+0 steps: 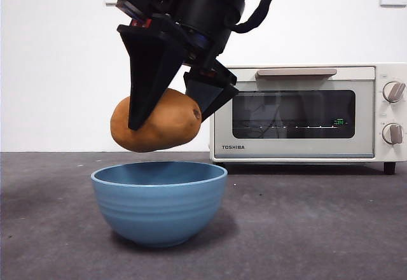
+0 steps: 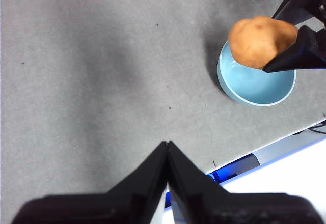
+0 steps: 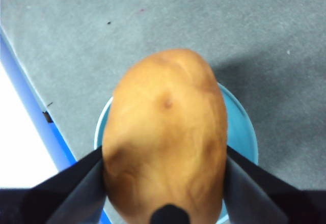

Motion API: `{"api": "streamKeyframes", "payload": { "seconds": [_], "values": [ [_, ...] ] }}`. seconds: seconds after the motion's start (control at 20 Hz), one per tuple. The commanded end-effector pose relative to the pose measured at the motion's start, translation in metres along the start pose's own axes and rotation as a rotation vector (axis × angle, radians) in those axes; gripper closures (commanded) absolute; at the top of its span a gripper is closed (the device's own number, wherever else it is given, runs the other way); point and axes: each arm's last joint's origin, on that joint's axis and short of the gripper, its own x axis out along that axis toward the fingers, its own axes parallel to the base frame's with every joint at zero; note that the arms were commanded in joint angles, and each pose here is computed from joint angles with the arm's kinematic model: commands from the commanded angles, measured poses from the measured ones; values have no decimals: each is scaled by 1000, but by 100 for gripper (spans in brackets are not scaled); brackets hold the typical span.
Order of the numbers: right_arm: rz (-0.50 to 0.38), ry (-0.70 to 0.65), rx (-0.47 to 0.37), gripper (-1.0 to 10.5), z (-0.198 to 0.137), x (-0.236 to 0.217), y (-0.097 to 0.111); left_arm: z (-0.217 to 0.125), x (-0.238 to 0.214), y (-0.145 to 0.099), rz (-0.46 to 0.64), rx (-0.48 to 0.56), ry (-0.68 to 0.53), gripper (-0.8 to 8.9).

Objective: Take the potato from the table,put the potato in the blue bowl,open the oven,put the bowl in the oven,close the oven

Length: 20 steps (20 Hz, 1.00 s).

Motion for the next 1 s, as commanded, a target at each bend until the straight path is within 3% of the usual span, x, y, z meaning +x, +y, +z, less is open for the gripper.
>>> {"api": "streamKeyframes", "payload": {
  "seconds": [0.05,0.1,0.25,0.45,0.65,0.85,1.0],
  "values": [
    [0,6,19,935,-1,5,0,2,5,1,-2,3,22,818],
    [1,6,19,934,-1,5,-1,3,7,1,-2,5,28,818],
    [1,15,33,750,-2,8,-1,5,10,1,-2,22,45,818],
    [0,23,36,707,-2,8,-1,6,11,2,-3,21,50,818],
    [-1,52,40,474,-5,8,1,6,11,2,-3,21,50,818],
    [-1,56,67,372,-5,8,2,6,11,2,-3,21,51,818],
    [1,69,60,376,-6,7,5,6,11,2,-3,21,51,818]
  ]
}}
